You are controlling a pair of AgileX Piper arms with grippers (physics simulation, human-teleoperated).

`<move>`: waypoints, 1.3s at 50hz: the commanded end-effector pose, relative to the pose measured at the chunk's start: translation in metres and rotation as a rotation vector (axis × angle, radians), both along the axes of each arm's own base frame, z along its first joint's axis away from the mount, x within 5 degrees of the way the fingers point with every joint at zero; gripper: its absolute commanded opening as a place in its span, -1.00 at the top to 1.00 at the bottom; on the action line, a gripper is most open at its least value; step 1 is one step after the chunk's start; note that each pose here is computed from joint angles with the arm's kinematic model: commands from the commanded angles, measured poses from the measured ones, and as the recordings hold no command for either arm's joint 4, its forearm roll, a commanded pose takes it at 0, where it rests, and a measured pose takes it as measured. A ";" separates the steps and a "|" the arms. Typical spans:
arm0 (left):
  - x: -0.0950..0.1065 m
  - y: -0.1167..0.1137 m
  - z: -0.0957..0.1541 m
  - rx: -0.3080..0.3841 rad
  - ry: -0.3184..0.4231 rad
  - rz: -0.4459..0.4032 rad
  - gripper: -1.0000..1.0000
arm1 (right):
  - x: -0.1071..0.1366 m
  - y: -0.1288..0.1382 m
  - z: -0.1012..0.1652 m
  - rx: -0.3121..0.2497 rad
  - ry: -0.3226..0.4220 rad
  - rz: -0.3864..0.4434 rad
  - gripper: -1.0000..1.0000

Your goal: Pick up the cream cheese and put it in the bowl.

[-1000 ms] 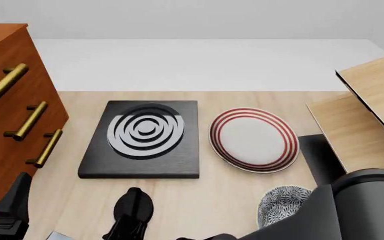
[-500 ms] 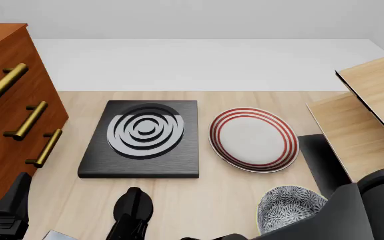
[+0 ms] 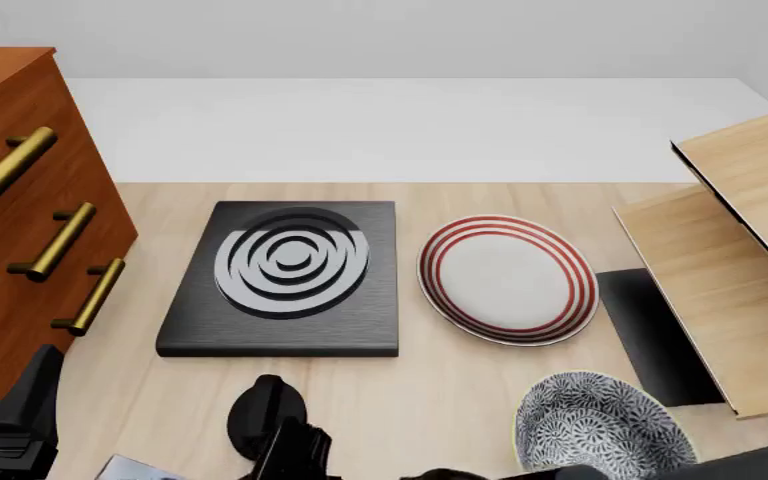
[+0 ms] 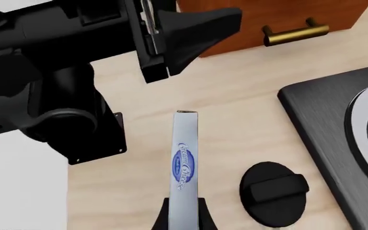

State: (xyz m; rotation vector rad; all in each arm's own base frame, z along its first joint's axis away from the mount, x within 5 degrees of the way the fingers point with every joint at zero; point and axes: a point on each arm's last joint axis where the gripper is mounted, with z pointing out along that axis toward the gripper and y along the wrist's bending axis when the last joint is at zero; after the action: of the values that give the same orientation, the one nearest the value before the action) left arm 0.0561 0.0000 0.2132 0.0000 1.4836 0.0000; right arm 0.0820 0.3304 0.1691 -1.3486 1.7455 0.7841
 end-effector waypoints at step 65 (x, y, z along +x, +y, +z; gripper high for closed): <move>0.000 0.000 0.000 0.000 0.000 0.000 -1.00 | -0.042 -0.294 0.109 -0.153 -0.145 -0.454 1.00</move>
State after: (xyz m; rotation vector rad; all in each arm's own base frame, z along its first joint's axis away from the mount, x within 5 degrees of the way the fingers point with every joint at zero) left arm 0.0561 0.0000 0.2132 0.0000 1.4836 0.0000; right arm 0.0571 0.0617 0.2736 -1.0669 1.8932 0.3589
